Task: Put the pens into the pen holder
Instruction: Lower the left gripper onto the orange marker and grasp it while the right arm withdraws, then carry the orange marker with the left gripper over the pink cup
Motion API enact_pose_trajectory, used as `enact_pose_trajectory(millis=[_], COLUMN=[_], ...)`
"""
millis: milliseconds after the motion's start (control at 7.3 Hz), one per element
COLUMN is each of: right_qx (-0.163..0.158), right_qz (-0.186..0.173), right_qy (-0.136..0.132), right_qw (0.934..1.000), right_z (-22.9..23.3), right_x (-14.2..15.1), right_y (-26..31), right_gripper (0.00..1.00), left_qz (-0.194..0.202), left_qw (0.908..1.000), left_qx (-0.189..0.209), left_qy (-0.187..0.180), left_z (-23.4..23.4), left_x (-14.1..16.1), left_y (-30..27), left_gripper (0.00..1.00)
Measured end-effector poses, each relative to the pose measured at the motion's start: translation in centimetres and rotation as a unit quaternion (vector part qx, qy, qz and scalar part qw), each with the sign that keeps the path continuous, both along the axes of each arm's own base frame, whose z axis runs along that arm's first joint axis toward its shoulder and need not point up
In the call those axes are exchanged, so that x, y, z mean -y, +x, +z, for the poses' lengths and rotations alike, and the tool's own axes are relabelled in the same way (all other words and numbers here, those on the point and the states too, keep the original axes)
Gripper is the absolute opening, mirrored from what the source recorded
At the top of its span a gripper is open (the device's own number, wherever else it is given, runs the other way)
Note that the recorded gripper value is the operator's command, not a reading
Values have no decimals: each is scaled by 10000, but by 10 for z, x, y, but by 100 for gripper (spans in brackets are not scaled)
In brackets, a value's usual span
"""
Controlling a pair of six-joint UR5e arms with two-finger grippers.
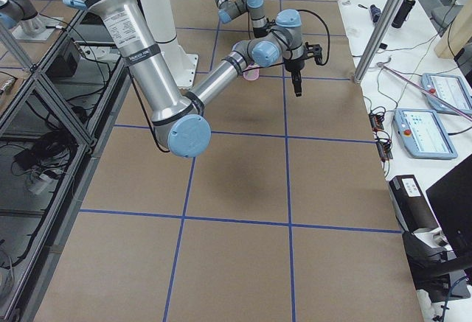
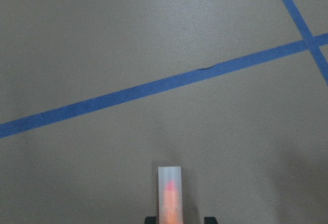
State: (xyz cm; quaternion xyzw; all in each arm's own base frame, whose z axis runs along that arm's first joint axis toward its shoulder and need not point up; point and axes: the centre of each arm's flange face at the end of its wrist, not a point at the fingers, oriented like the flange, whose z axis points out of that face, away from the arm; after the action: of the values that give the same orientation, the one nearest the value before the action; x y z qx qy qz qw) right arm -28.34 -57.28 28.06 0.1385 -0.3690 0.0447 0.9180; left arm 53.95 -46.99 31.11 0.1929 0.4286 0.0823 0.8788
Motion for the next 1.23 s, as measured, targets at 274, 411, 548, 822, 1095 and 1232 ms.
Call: enact_pose_trajectory(millis=[274, 411, 548, 822, 1095, 1232], right_qx=[-8, -13, -14, -11, -8, -8], right_qz=[1, 2, 3, 3, 4, 6], right_qy=[-10, -15, -14, -9, -3, 1], right_qw=[10000, 10000, 10000, 10000, 10000, 10000], right_z=[2, 3, 3, 3, 2, 2], right_x=[0, 0, -1, -1, -1, -1], right_y=[0, 0, 0, 1, 1, 1], right_gripper=[99, 99, 99, 99, 100, 100], left_qz=[0, 1, -5, 7, -47, -71], left_qw=[10000, 10000, 10000, 10000, 9989, 9958], left_qx=[34, 38, 47, -40, -383, -744], left_qy=[-21, -25, -29, 23, 262, 522], left_z=[4, 4, 5, -5, -40, -69], left_x=[2, 2, 3, 1, -4, -10], left_y=[2, 3, 3, 0, -19, -36], left_gripper=[19, 0, 0, 0, 0, 0])
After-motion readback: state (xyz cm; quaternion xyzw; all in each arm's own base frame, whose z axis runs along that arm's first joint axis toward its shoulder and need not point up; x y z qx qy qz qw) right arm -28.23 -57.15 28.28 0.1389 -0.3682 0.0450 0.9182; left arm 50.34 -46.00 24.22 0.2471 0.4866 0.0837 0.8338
